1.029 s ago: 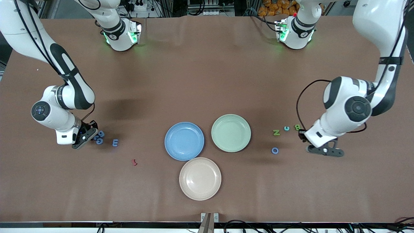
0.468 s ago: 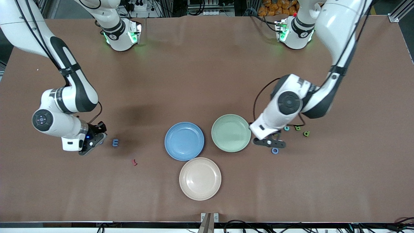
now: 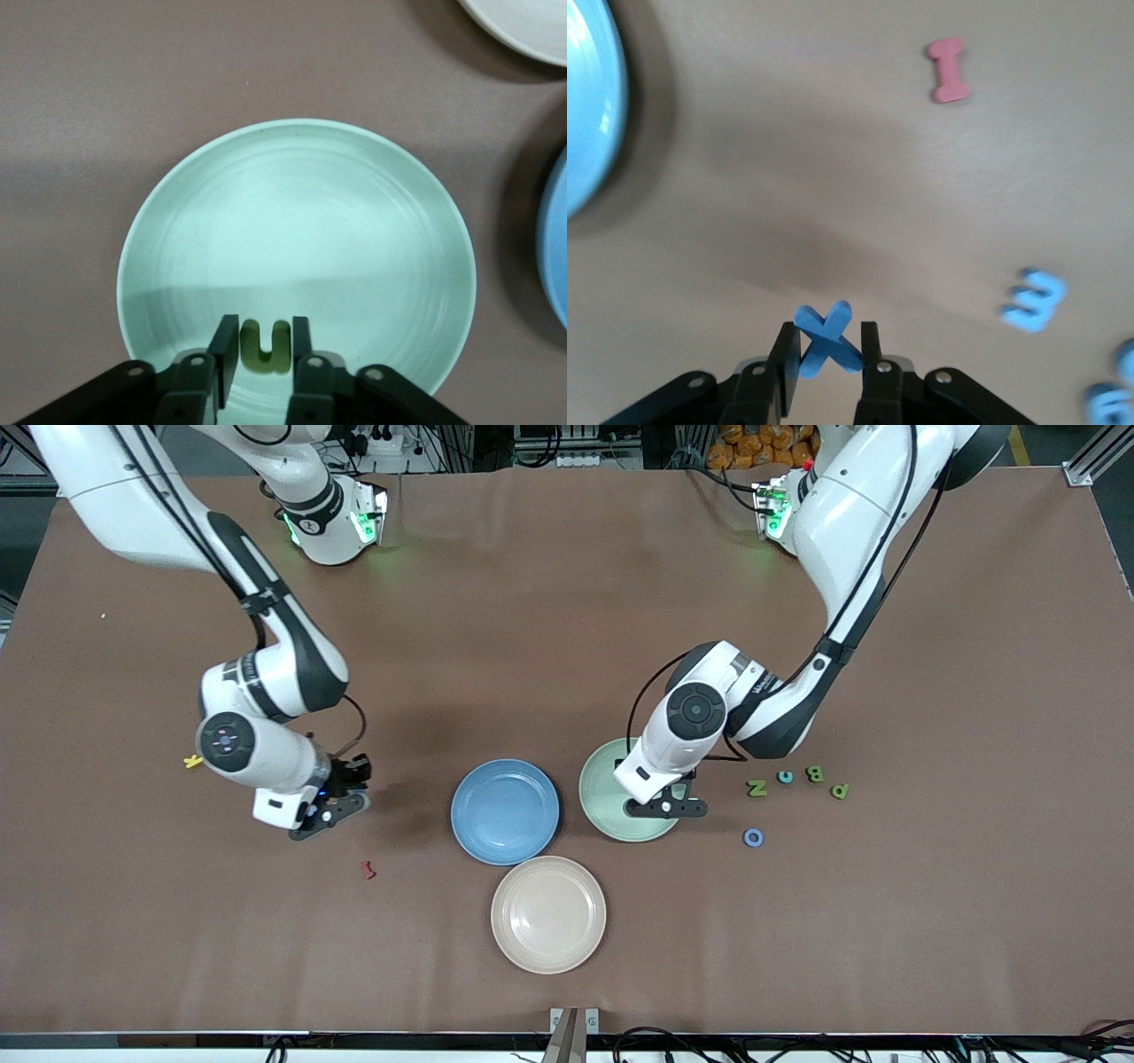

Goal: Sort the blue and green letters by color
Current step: 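Drop the green u on the green plate while the right gripper carries the x, then drop the x on the blue plate while the left gripper returns to the letters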

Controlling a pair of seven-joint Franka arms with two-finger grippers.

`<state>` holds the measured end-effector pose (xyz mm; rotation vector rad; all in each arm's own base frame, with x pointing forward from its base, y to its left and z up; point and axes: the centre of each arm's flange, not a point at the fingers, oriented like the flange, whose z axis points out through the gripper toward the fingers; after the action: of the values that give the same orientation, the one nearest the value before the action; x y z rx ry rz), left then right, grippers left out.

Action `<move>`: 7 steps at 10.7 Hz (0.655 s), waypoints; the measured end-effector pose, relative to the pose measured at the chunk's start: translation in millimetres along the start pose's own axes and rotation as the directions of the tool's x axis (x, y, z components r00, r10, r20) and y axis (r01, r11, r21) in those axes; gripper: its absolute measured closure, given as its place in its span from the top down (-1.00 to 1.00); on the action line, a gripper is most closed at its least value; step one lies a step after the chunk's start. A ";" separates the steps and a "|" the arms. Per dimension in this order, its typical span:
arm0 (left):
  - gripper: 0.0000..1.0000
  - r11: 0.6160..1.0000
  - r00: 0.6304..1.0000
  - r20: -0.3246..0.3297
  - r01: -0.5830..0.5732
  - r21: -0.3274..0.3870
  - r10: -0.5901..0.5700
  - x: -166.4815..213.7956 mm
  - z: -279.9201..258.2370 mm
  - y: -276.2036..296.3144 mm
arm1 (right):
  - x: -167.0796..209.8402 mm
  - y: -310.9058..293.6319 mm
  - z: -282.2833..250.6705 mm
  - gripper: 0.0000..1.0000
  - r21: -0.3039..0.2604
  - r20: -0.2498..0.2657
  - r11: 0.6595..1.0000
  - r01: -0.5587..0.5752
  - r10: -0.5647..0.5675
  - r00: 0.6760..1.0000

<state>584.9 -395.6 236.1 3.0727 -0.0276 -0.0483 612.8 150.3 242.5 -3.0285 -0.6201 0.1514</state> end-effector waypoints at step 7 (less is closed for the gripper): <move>1.00 0.973 0.976 -0.053 -0.203 0.114 0.210 84.5 -49.8 -199.8 | 60.9 -146.0 41.3 -0.36 0.049 0.013 0.798 -0.601 0.601 0.799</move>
<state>674.3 -194.5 269.5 3.1566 -0.3578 0.0664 607.2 309.6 205.8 -3.0504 0.3734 0.1763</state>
